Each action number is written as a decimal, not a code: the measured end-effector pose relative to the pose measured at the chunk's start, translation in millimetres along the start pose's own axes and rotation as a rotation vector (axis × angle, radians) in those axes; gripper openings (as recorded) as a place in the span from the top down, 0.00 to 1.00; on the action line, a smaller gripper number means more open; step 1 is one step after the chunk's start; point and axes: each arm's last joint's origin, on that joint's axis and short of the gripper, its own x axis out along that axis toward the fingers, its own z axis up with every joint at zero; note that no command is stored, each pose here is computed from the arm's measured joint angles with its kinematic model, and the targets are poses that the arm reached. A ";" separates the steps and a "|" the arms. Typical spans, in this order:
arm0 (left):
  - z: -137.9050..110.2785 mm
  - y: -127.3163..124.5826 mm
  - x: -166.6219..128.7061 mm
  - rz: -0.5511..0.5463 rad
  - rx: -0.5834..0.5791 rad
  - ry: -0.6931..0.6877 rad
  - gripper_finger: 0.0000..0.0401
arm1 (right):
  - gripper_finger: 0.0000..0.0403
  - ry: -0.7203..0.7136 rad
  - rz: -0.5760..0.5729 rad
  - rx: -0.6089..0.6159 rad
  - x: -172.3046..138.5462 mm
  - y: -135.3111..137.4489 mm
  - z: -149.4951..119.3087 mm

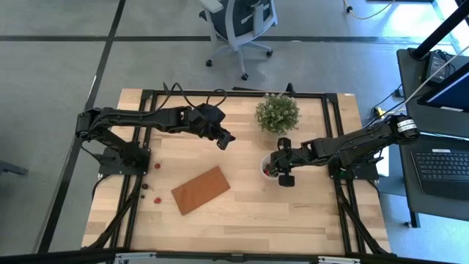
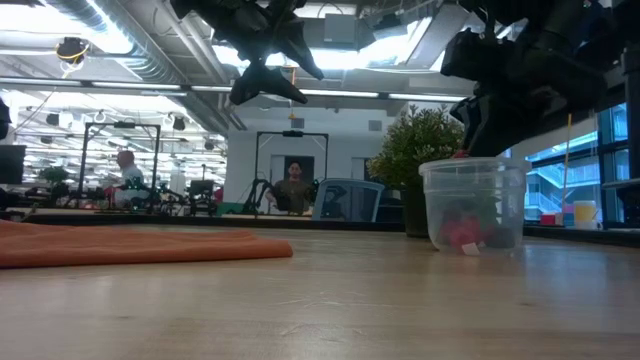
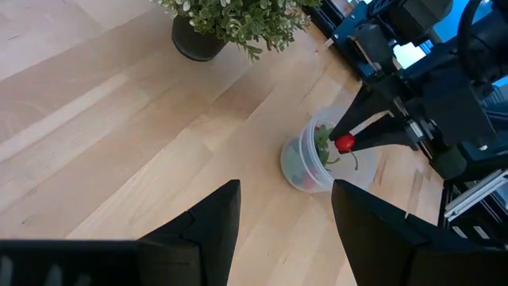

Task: Pick and placing Produce into tupperware
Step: Put the red cherry into the transparent bin, then put the red cherry into the transparent container

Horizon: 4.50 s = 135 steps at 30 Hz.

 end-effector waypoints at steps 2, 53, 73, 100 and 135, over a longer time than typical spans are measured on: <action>-0.1 0.0 0.0 0.000 0.001 0.001 0.52 | 0.76 0.000 0.000 0.001 0.0 -0.3 0.0; -75.0 57.8 -43.4 0.726 -0.218 0.746 0.47 | 0.50 -0.491 -0.162 0.075 -120.6 -34.2 82.1; -132.7 127.1 -32.4 0.820 -0.334 0.918 0.47 | 0.50 -0.494 -0.178 0.091 -90.6 -35.5 97.6; -139.9 135.3 -28.2 0.850 -0.329 0.855 0.84 | 0.50 -0.480 -0.180 0.091 -86.7 -35.9 97.8; -115.7 110.9 -24.1 0.549 -0.208 0.939 1.00 | 0.50 -0.479 -0.164 0.154 -86.6 -35.9 97.0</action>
